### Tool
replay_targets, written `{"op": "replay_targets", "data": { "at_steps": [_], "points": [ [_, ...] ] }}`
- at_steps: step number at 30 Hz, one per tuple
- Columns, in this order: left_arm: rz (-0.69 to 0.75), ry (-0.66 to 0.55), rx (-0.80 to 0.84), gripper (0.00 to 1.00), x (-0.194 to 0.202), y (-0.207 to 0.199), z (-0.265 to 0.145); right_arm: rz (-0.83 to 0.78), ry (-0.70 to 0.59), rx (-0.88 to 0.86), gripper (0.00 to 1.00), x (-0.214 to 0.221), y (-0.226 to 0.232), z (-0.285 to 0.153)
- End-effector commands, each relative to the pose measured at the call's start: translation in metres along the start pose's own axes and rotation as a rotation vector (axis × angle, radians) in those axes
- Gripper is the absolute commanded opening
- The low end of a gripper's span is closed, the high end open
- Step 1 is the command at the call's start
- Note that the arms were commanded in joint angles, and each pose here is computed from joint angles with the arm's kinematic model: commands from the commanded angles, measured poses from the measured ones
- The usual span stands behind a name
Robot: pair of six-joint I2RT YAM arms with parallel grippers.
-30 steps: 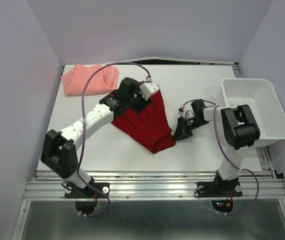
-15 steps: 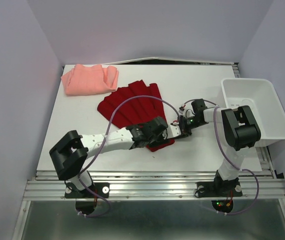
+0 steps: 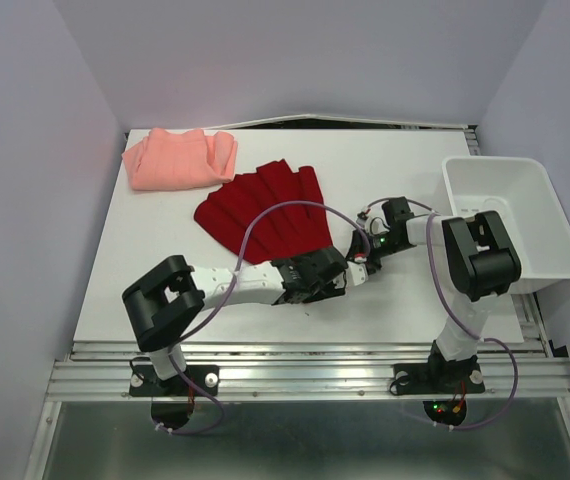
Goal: Fold and stack the skirts
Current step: Fold the skirt
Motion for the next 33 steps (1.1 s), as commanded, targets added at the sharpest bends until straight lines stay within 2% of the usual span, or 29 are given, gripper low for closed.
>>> {"op": "replay_targets", "data": {
  "at_steps": [1, 2, 5, 8, 10, 11, 14, 24, 33],
  "points": [
    [0.011, 0.001, -0.046, 0.7, -0.004, 0.005, 0.004, -0.026, -0.006, 0.038, 0.33, -0.003, -0.012, 0.008],
    [0.017, 0.015, -0.048, 0.69, -0.001, 0.004, 0.007, -0.024, -0.004, 0.04, 0.31, -0.003, -0.014, 0.009],
    [0.017, 0.03, -0.08, 0.61, -0.001, 0.008, 0.009, -0.022, 0.0, 0.041, 0.17, -0.003, -0.016, 0.01],
    [0.019, 0.034, -0.127, 0.45, 0.0, 0.013, 0.014, -0.018, 0.004, 0.031, 0.03, -0.002, -0.016, 0.012],
    [0.018, 0.034, -0.139, 0.37, 0.0, 0.014, 0.014, -0.02, 0.003, 0.029, 0.01, -0.003, -0.015, 0.011],
    [0.016, 0.025, -0.139, 0.27, -0.002, 0.015, 0.013, -0.023, 0.0, 0.027, 0.01, -0.003, -0.014, 0.011],
    [0.006, -0.025, -0.115, 0.13, -0.01, 0.016, 0.007, -0.023, 0.0, 0.017, 0.01, -0.002, -0.013, 0.011],
    [0.085, -0.094, -0.043, 0.0, -0.009, -0.003, -0.005, -0.022, 0.001, 0.021, 0.01, -0.003, -0.014, 0.011],
    [0.138, -0.142, -0.029, 0.0, -0.005, -0.016, -0.018, -0.019, 0.004, 0.023, 0.01, -0.003, -0.016, 0.013]
  ]
}}
Point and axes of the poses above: each gripper's point midway between its finger pads, its own z axis out along the fingers, its own y axis along the line the jaws close on, x = y × z, the point moved 2 cm from there along -z, back along the fingers
